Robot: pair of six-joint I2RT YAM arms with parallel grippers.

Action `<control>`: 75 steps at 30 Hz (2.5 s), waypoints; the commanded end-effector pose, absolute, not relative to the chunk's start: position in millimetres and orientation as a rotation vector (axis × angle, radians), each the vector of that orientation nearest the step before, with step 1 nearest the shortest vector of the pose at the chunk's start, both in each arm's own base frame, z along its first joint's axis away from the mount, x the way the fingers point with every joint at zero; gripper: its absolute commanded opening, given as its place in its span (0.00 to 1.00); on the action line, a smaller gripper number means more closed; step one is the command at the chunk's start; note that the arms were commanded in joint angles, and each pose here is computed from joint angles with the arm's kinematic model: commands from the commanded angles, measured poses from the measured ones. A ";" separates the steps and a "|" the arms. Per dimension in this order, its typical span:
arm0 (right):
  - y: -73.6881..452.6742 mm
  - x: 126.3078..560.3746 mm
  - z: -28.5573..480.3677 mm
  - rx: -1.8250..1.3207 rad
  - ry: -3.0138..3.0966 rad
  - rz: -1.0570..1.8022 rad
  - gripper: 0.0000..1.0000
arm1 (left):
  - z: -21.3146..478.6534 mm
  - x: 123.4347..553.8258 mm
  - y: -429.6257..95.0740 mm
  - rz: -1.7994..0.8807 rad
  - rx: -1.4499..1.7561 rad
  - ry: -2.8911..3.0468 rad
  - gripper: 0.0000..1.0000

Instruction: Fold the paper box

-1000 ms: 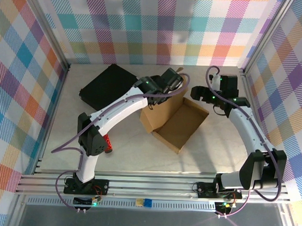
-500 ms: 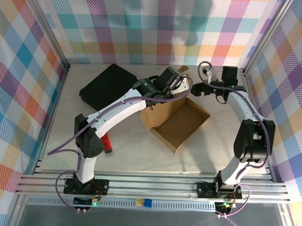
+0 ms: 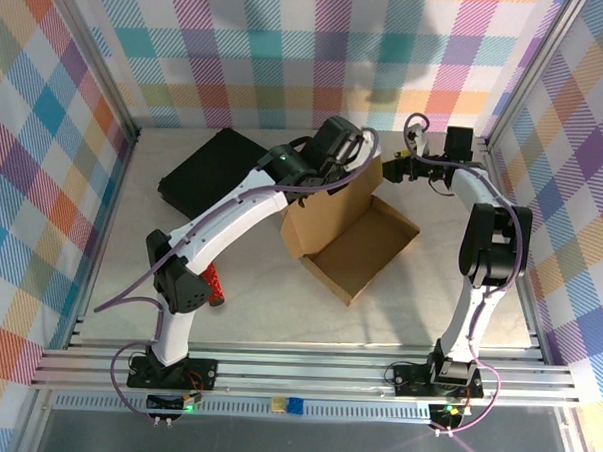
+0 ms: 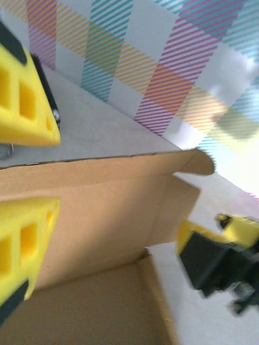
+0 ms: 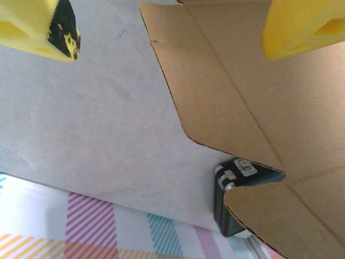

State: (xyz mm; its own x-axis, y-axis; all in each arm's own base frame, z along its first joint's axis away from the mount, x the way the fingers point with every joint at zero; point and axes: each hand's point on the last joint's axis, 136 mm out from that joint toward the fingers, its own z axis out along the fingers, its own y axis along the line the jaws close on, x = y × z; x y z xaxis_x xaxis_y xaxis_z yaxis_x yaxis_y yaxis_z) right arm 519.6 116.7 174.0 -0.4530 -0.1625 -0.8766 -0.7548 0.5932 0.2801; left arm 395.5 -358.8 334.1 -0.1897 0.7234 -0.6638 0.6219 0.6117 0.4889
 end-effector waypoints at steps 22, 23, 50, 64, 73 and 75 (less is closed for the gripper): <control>168.5 511.2 169.0 -0.979 1.752 1.132 0.70 | 341.4 305.8 -265.7 -0.385 0.579 2.243 0.32; 169.8 509.5 168.6 -0.987 1.751 1.136 0.67 | 341.1 306.0 -264.0 -0.385 0.577 2.246 0.32; 178.7 486.2 193.3 -1.023 1.699 0.837 0.00 | 332.1 318.7 -220.1 -0.323 0.308 2.316 0.37; 154.5 468.4 183.4 -0.826 1.727 0.670 0.00 | 233.8 300.2 -177.0 -0.515 0.005 2.637 0.57; 152.1 469.2 187.0 -0.819 1.712 0.685 0.00 | 196.6 310.6 -192.2 -0.555 0.122 2.638 0.66; 151.9 469.3 187.5 -0.818 1.714 0.689 0.00 | 196.3 319.2 -201.9 -0.591 0.132 2.623 0.66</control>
State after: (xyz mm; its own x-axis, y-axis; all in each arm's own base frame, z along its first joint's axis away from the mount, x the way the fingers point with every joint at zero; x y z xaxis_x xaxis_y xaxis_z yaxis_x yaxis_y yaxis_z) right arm 469.2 152.3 170.4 -0.2470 -0.1996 -0.9482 -0.7918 0.6057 0.0788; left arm 301.3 -188.1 190.5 -0.9169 -0.0120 -0.3990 0.1396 0.9268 -0.3487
